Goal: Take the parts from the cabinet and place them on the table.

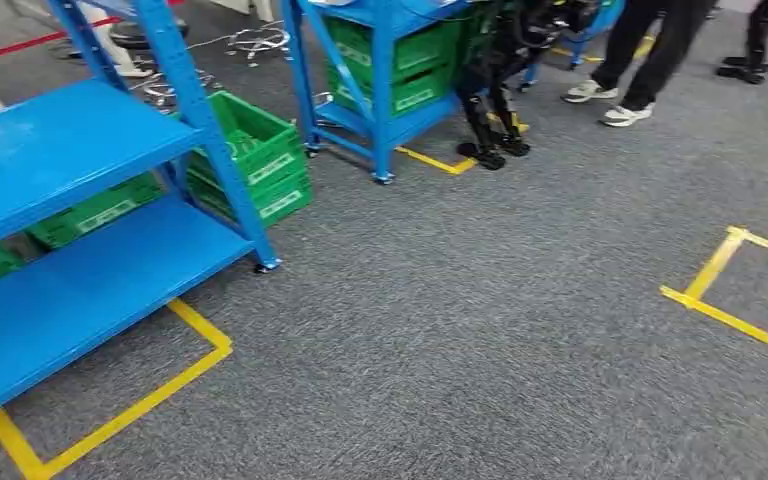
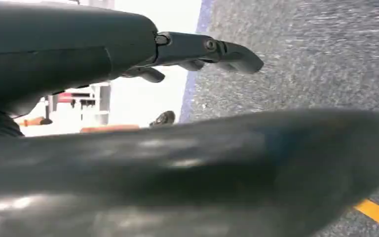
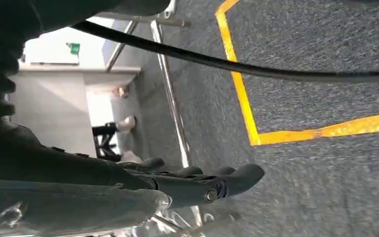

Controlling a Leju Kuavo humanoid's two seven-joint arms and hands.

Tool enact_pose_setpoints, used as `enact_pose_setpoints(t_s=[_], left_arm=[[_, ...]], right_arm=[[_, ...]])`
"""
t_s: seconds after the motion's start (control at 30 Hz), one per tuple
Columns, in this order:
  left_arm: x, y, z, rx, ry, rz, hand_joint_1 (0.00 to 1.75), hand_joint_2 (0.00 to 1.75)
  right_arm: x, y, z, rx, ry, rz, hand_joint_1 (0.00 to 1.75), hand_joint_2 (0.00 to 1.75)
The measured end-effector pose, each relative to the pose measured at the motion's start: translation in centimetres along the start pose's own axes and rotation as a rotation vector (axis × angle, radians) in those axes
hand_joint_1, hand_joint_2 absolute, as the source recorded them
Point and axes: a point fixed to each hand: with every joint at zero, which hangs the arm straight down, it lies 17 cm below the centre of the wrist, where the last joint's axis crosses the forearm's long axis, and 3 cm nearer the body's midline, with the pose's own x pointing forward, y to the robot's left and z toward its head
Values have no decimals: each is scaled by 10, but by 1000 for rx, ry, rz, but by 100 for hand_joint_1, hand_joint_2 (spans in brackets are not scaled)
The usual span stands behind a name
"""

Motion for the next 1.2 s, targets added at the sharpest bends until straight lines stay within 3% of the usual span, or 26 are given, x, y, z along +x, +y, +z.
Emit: enact_pose_setpoints(t_s=[1.2], left_arm=[[-1,1,1,10,13,-7,0,0]], right_arm=[[2,1,1,11,3,-1,0,175]])
